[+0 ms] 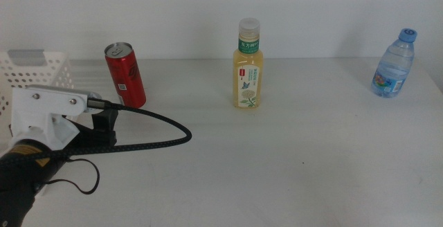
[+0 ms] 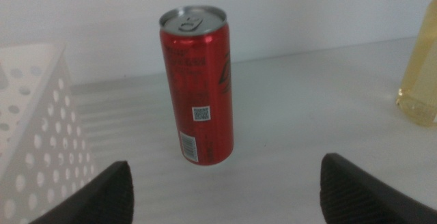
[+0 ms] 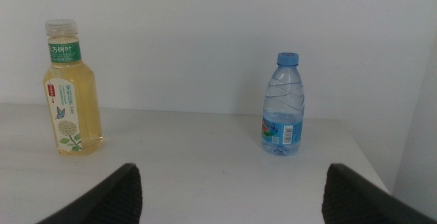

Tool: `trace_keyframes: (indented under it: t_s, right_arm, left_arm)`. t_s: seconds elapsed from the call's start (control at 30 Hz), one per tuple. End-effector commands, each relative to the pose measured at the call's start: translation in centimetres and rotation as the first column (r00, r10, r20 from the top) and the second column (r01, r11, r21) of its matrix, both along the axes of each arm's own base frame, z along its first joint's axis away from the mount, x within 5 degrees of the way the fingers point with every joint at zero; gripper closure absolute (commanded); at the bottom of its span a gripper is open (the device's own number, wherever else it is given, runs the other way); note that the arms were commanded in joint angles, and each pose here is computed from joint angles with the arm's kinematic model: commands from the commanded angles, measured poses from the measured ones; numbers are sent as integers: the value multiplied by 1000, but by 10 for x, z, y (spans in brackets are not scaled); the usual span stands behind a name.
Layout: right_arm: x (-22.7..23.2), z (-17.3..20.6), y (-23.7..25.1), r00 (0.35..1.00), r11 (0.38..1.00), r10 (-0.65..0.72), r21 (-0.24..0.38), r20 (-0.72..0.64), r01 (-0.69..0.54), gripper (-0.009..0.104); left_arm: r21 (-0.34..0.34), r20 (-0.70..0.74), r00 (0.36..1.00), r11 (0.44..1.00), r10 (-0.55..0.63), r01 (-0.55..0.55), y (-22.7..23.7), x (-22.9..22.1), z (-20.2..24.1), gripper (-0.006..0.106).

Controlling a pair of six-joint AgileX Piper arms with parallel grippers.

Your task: Use arms to grab the bottles and put them into the dustbin to the left of the table.

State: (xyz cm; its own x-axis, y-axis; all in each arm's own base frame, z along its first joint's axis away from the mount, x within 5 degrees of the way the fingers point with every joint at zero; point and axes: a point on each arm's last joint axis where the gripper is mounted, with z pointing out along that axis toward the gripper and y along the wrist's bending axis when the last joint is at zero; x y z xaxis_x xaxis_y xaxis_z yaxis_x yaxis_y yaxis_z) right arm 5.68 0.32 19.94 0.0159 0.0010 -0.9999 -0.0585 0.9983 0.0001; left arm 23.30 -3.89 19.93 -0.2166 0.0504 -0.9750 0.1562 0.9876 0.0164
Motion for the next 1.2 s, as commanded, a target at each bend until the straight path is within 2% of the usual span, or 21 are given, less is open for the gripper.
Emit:
trace_keyframes:
  t_s: [0.0, 0.27, 0.47, 0.83, 0.97, 1.17]
  right_arm:
    - [-3, 11, 0, 994, 1000, 0, -12, 114, 1, 19]
    - [-3, 11, 0, 994, 1000, 0, -12, 114, 1, 19]
    - [-3, 11, 0, 994, 1000, 0, -12, 114, 1, 19]
    - [-3, 11, 0, 994, 1000, 0, -12, 114, 1, 19]
    - [-3, 11, 0, 994, 1000, 0, -12, 114, 1, 19]
    - [-3, 11, 0, 994, 1000, 0, -12, 114, 1, 19]
  left_arm:
    - [-38, 133, 991, 999, -3, 8, -2, 4, 20, 10]
    - [-38, 130, 992, 999, -2, 7, -2, 5, 19, 10]
    - [-109, 118, 993, 994, 20, -7, -1, 5, 19, 10]
    - [-123, 90, 996, 992, 21, -9, -3, 10, 7, 10]
    - [-151, 139, 990, 988, 19, 2, -4, 17, 1, 10]
    - [-152, 160, 987, 988, 10, 14, -8, 31, -6, 10]
